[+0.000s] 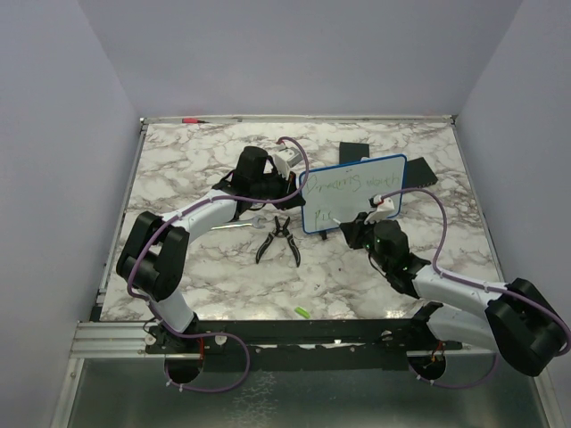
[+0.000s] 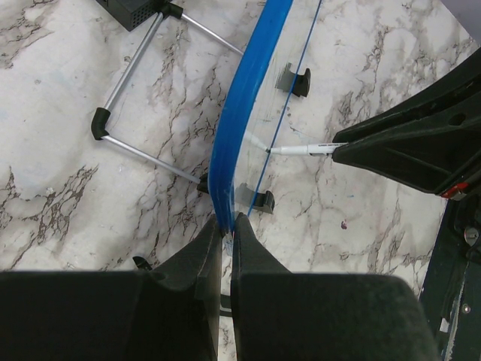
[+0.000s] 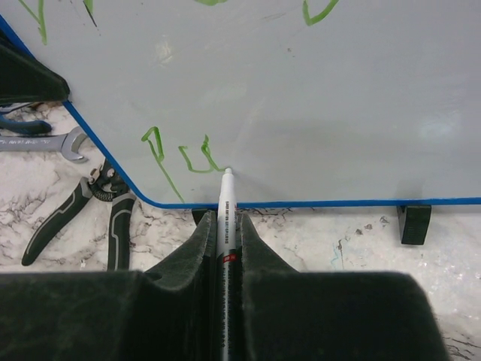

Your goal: Write a sentence on the whiteboard

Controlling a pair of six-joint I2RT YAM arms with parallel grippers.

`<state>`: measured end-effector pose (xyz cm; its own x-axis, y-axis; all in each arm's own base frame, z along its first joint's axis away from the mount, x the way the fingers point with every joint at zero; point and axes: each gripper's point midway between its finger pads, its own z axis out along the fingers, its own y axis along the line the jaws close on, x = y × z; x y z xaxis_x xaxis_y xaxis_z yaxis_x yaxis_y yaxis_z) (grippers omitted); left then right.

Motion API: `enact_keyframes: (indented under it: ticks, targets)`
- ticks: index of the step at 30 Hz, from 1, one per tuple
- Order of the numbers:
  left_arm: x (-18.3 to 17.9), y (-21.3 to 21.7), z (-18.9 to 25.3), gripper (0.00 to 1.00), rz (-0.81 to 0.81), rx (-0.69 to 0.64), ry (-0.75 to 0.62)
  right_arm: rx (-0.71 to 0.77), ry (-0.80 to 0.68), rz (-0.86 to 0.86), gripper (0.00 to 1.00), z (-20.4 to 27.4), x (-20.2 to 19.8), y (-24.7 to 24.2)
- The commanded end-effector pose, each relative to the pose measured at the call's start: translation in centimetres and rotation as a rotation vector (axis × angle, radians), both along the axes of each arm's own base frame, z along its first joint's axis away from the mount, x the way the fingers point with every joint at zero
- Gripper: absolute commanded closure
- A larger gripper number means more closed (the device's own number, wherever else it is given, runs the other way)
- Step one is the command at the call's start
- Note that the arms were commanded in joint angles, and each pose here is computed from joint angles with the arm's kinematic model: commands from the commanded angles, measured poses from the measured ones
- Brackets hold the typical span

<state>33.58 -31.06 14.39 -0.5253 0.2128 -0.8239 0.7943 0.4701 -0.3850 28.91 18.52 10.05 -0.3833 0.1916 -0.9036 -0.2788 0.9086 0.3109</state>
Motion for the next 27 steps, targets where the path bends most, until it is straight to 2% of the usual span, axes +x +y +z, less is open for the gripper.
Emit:
enact_keyframes:
  ticks: [1, 11, 27]
  targets:
    - [-0.5, -0.3, -1.2, 1.0, -0.019, 0.034, 0.023, -0.039, -0.008, -0.089, 0.99, -0.2, 0.3, -2.0]
    - [-0.5, -0.3, -1.1, 1.0, -0.02, 0.033, 0.022, -0.006, -0.059, -0.03, 0.99, 2.0, -0.3, -1.4]
    - [-0.5, -0.3, -1.2, 1.0, -0.018, 0.036, 0.021, 0.004, -0.12, -0.012, 0.99, 4.2, 1.0, -0.4]
